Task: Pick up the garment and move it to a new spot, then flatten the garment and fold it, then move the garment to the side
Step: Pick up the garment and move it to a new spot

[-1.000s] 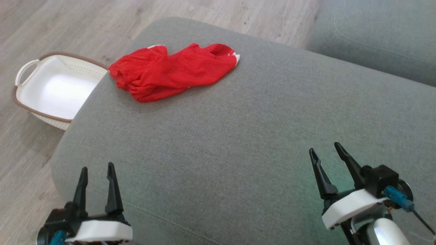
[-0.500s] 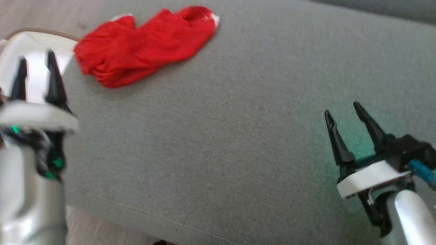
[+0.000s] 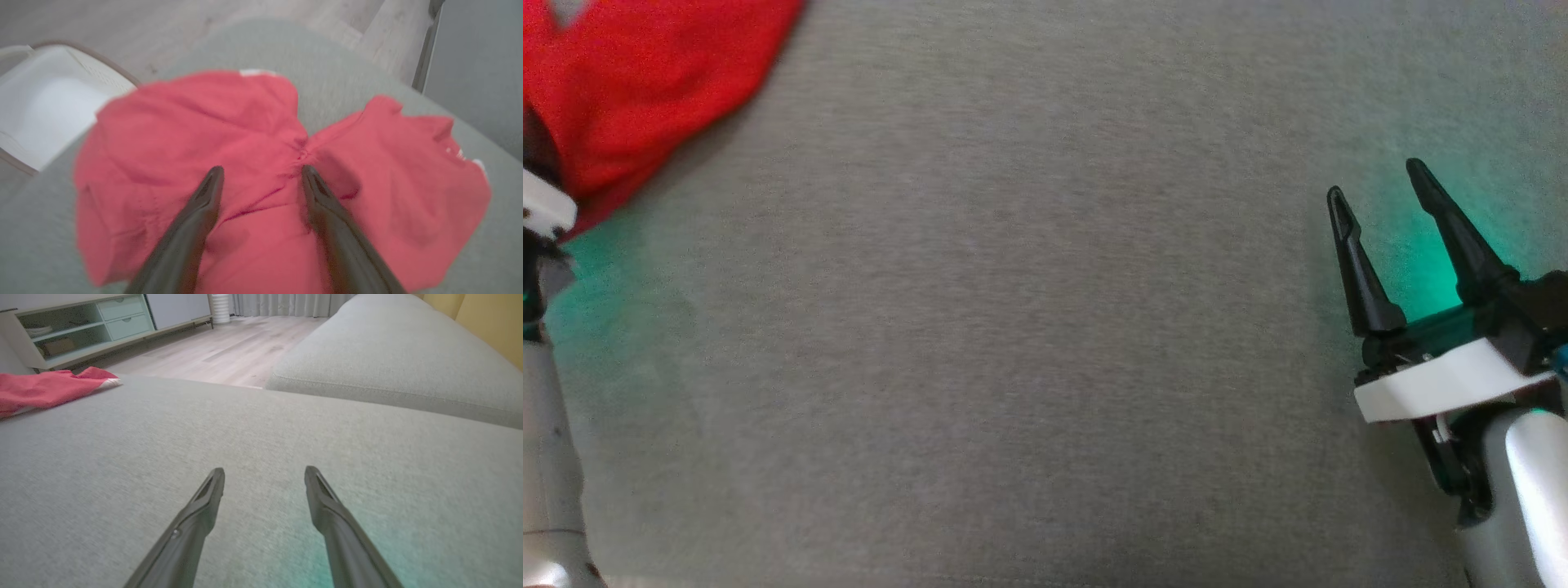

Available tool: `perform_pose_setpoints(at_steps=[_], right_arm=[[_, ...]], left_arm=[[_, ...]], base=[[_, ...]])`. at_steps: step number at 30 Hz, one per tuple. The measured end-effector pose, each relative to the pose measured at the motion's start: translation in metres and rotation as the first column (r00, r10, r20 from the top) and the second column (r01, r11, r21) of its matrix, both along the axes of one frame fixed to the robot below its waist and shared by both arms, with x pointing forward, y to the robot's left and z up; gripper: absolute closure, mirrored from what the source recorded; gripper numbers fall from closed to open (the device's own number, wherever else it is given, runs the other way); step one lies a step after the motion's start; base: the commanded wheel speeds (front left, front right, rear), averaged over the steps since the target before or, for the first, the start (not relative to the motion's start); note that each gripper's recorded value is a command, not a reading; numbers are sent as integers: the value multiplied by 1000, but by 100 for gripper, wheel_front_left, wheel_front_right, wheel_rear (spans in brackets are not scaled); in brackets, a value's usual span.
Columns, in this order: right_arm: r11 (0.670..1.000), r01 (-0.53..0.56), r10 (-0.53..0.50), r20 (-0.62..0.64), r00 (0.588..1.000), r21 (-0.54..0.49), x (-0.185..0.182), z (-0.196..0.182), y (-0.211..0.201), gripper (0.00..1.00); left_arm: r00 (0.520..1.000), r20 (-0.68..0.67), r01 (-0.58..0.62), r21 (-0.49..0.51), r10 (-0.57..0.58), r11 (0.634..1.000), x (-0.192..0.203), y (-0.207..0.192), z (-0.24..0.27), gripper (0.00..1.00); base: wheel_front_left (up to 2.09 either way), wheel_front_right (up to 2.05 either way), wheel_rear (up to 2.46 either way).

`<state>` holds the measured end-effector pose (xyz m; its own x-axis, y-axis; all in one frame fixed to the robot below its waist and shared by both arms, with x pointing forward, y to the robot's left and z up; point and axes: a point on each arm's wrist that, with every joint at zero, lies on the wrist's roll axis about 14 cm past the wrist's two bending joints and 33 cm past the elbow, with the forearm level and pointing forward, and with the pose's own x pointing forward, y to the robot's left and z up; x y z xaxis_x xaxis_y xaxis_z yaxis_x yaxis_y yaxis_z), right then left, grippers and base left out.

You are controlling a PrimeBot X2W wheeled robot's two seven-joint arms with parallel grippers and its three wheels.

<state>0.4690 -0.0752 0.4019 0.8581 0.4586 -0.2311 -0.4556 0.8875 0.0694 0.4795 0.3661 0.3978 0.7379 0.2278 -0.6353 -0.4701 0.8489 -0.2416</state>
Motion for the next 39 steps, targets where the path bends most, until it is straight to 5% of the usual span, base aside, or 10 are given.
perform_pose_setpoints(at_steps=[3,8,10,19,22,25,32,39], right_arm=[[999,36,-37,-28,999,-18,-3,-12,-15,0],[996,79,-80,-32,996,-35,-2,-18,-33,0],[996,85,-86,-31,996,-37,-4,-17,-35,0],[995,101,-102,50,994,16,-11,21,-30,0],[993,115,-119,107,987,40,-20,49,-32,0],[990,129,-136,135,982,58,-35,66,-33,0],[981,167,-183,208,961,95,-68,103,-41,0],[967,235,-252,244,937,95,-84,117,-66,0]], left_arm=[[988,-153,0,-83,-13,997,-4,-19,-46,0],[969,-245,-6,-87,-16,996,7,-18,-64,2],[965,-263,-4,-79,-17,997,8,-18,-64,100],[983,-176,56,-3,-56,998,-3,-18,-19,100],[991,36,122,128,-127,984,20,-12,64,100],[946,205,205,219,-251,954,37,-31,142,100],[691,465,419,366,-553,831,31,-149,281,100],[369,503,731,363,-782,578,5,-324,290,100]], base=[[0,0,0],[0,0,0],[0,0,0],[0,0,0],[0,0,0],[0,0,0],[0,0,0],[0,0,0]])
